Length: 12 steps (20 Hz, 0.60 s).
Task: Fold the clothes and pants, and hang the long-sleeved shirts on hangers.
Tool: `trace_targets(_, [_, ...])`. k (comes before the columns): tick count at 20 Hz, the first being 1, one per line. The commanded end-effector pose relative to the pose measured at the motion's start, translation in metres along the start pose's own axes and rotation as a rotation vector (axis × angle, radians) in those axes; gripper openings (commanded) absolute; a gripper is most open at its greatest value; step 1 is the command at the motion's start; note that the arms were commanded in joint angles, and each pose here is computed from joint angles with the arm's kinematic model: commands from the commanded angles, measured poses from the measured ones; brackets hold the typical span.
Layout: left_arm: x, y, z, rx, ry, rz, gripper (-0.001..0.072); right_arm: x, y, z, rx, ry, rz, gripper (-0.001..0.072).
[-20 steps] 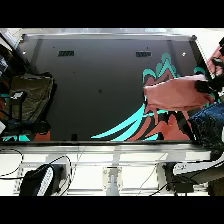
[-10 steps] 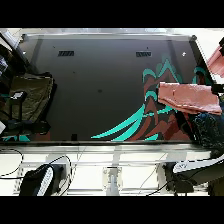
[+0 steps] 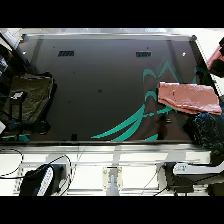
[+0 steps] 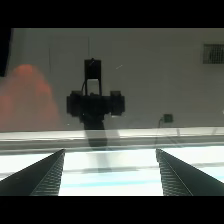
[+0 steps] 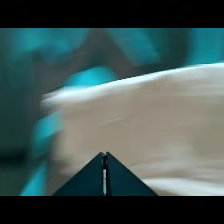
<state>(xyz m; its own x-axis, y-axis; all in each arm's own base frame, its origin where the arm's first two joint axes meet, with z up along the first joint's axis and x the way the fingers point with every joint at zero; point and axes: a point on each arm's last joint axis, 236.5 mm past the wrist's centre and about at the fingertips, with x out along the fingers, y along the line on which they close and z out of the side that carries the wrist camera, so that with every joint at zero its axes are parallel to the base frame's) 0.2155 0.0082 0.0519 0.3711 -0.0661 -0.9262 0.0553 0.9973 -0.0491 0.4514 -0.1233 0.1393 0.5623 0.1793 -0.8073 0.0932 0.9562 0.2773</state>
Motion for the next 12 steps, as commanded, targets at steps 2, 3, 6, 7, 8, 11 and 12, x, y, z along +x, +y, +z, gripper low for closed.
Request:
trace_targets(2, [0.0, 0.0, 0.0, -0.001, -0.001, 0.001, 0.0652, 0.044, 0.139, -0.085, -0.2, 0.308, 0.224, 0.0007])
trace_targets(3, [0.0, 0.0, 0.0, -0.001, -0.001, 0.001, 0.0652, 0.059, 0.16, -0.113, -0.25, 0.386, 0.239, 0.0007])
trace_targets(6, [0.0, 0.0, 0.0, 0.0, -0.001, 0.001, 0.0652, 0.093, 0.204, -0.199, -0.38, 0.586, 0.261, 0.0007])
trace_targets(7, [0.0, 0.0, 0.0, -0.001, -0.001, 0.001, 0.0651, 0.1, 0.212, -0.222, -0.411, 0.628, 0.266, 0.0007])
trace_targets(8, [0.0, 0.0, 0.0, 0.0, -0.001, 0.001, 0.0652, 0.104, 0.219, -0.239, -0.429, 0.658, 0.271, 0.0007])
trace_targets(11, [0.0, 0.0, 0.0, -0.001, -0.001, 0.001, 0.0652, 0.107, 0.228, -0.278, -0.445, 0.741, 0.269, 0.0007])
trace_targets(12, [0.0, 0.0, 0.0, 0.0, -0.001, 0.001, 0.0652, 0.106, 0.23, -0.285, -0.446, 0.759, 0.268, 0.0007])
